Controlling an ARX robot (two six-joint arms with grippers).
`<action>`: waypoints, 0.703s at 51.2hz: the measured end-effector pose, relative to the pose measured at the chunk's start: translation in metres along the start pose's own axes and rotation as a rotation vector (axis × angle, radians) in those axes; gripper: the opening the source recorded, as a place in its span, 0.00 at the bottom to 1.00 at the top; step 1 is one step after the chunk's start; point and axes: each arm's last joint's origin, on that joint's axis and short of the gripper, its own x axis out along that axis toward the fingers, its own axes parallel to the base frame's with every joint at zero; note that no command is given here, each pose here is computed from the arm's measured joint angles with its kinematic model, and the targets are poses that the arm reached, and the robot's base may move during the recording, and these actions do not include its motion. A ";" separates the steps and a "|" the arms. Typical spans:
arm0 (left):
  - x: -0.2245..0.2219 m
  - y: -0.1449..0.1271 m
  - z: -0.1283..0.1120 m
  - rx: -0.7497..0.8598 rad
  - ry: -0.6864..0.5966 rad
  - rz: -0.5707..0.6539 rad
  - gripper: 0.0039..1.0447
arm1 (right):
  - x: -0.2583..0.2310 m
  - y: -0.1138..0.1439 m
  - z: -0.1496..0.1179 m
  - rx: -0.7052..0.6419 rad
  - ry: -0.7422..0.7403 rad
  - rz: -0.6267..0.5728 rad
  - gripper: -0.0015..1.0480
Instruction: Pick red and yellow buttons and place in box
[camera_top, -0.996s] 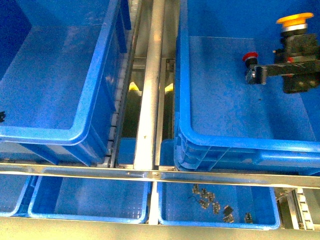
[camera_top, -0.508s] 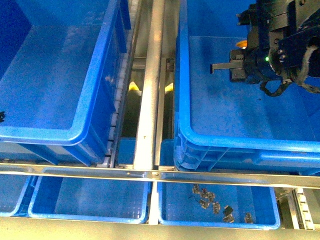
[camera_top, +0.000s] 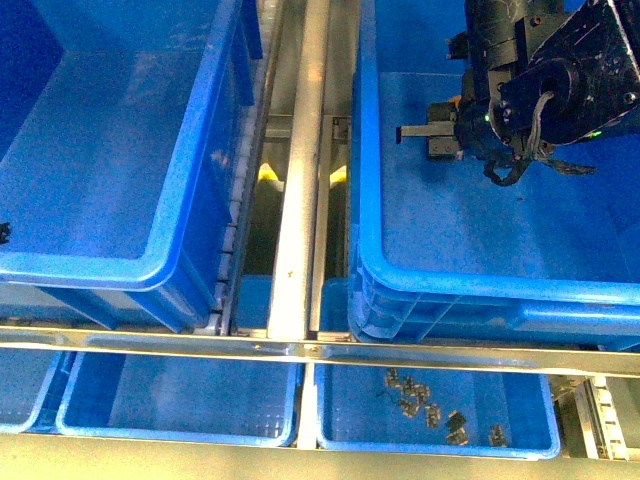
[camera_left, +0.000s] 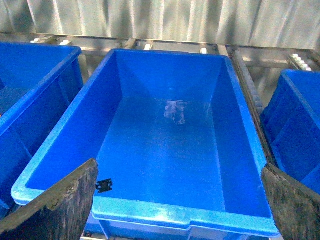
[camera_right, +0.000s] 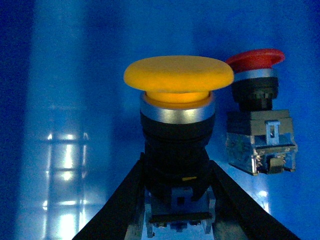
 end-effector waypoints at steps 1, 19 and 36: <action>0.000 0.000 0.000 0.000 0.000 0.000 0.93 | 0.000 0.000 0.000 0.001 -0.001 0.002 0.48; 0.000 0.000 0.000 0.000 0.000 0.000 0.93 | -0.070 -0.027 0.011 -0.017 -0.173 0.107 0.94; 0.000 0.000 0.000 0.000 0.000 0.000 0.93 | -0.199 -0.075 -0.035 0.025 -0.124 0.110 0.94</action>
